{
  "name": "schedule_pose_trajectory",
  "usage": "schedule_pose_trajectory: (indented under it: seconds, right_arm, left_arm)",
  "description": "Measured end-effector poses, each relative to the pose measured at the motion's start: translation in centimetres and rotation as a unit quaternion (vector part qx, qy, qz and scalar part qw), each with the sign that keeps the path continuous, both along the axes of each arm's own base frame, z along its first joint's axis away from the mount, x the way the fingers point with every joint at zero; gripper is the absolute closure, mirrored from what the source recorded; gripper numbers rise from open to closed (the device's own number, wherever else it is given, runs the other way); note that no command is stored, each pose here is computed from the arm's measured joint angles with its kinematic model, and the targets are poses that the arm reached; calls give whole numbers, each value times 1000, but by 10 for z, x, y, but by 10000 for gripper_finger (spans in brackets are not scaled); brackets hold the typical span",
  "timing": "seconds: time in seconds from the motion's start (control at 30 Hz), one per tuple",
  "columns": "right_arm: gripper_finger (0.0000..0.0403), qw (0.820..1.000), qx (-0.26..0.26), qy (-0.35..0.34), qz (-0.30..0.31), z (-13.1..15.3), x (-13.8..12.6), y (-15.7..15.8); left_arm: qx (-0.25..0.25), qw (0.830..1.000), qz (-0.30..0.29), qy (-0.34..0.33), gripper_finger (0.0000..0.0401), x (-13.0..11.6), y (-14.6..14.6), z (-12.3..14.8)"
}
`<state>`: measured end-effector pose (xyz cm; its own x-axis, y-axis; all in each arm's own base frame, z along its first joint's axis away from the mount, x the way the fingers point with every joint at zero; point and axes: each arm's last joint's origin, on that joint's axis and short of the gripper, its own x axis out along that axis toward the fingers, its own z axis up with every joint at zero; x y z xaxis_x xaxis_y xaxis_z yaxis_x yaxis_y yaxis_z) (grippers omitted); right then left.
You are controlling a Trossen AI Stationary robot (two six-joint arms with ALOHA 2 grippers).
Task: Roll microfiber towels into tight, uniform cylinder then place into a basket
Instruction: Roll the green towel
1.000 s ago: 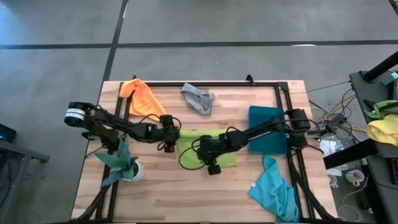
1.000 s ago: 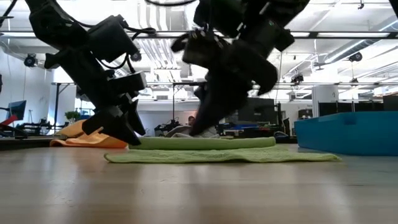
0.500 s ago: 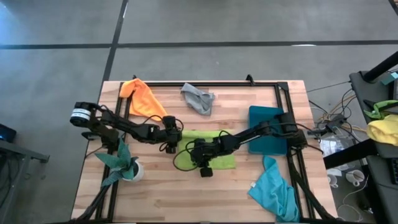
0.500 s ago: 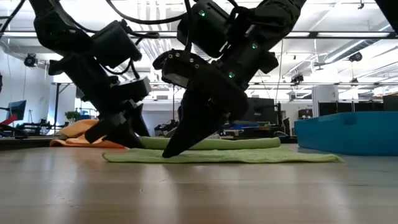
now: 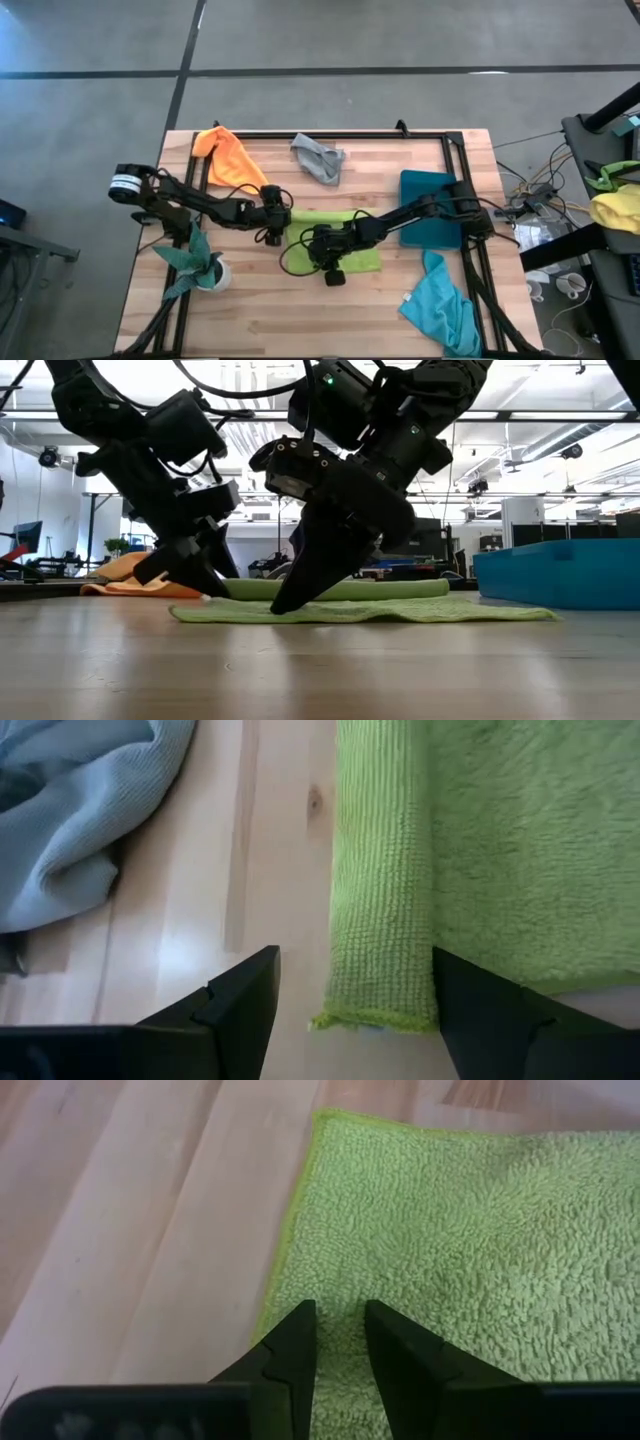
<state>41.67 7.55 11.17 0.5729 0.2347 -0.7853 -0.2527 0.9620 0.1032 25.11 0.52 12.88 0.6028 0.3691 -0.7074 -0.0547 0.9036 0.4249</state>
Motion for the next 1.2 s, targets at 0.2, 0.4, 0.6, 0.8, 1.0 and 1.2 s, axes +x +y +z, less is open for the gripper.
schedule_pose_trajectory:
  seconds: [0.2, 0.4, 0.6, 0.8, 1.0, 1.2]
  right_arm:
    - [314, 1000, -15, 5, 17, 10, -4, -1]
    - [304, 998, -56, -17, -6, 52, -14, -12]
    - [250, 994, -89, -1, -68, 86, -33, -38]
    - [186, 987, -91, 50, -120, 100, -65, -90]
    - [167, 985, -31, 88, -143, 97, -97, -143]
    - [173, 981, -6, 161, -109, 70, -122, -159]
  left_arm:
    - [-80, 997, -9, -4, 170, 0, -4, 16]
    - [-139, 989, -17, -37, 170, -8, -6, 44]
    - [-210, 972, 57, -87, 170, -11, 17, 55]
    - [-284, 950, 105, -75, 170, 2, 46, 47]
    - [-303, 945, 112, -37, 170, 23, 60, 30]
    - [-306, 944, 121, 8, 170, 34, 63, 12]
